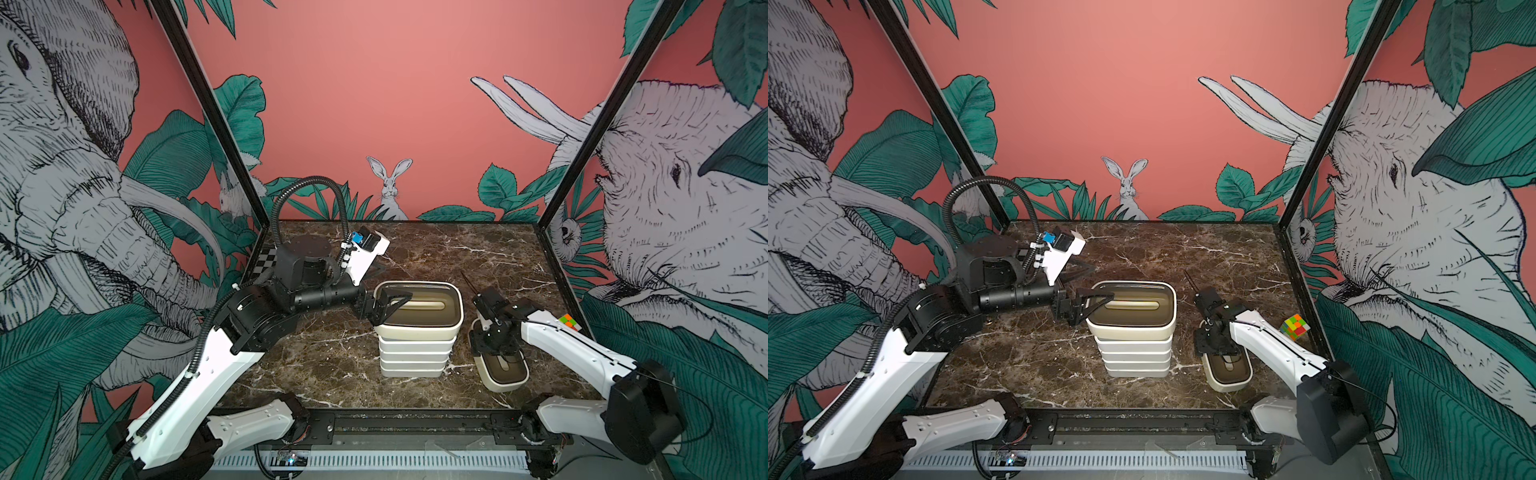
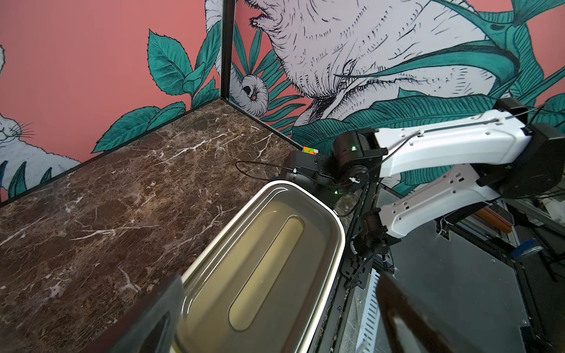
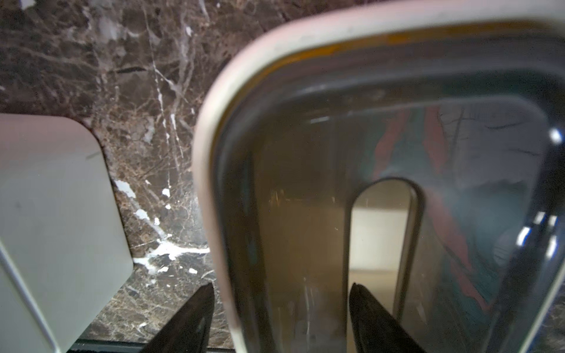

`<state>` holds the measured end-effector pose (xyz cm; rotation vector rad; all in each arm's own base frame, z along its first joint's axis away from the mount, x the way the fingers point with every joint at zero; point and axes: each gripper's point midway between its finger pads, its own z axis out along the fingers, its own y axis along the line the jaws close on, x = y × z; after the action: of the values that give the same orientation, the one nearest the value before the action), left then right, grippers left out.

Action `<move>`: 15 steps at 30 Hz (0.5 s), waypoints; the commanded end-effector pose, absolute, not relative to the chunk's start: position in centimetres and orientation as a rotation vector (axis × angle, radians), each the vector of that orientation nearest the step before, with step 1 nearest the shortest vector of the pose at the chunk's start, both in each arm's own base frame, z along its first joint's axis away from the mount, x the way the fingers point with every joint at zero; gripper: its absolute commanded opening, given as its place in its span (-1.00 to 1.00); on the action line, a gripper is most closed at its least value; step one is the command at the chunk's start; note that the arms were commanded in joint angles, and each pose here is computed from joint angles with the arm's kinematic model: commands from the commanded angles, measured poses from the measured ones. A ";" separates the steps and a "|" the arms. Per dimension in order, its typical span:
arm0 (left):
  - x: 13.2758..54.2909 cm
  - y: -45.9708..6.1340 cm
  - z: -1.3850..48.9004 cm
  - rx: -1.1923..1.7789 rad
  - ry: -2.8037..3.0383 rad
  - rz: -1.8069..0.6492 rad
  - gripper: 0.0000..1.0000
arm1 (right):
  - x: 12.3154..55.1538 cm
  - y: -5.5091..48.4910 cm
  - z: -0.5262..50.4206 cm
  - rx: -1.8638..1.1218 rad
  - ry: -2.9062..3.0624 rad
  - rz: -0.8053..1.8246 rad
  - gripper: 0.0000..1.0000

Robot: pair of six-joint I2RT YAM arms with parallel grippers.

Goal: Stack the tissue boxes
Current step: Pick up the tissue box from the center of the board.

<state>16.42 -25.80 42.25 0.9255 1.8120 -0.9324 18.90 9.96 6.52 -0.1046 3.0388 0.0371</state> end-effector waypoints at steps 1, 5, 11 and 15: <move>16.3 -25.4 43.0 0.920 1.786 -0.919 0.99 | 19.2 9.3 6.4 -0.093 3.036 -0.035 0.39; 16.5 -25.3 43.0 0.917 1.790 -0.902 0.99 | 19.2 9.0 6.1 -0.084 3.039 -0.062 0.16; 16.9 -25.0 43.3 0.896 1.783 -0.873 0.99 | 20.4 8.5 8.0 -0.111 2.979 -0.079 -0.08; 18.1 -24.5 43.2 0.871 1.798 -0.789 0.99 | 22.2 8.3 10.3 -0.099 2.946 0.010 -0.08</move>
<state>17.50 -25.26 42.33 0.8861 1.8182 -0.8596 20.55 8.73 7.77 -0.0866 3.0104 -0.0225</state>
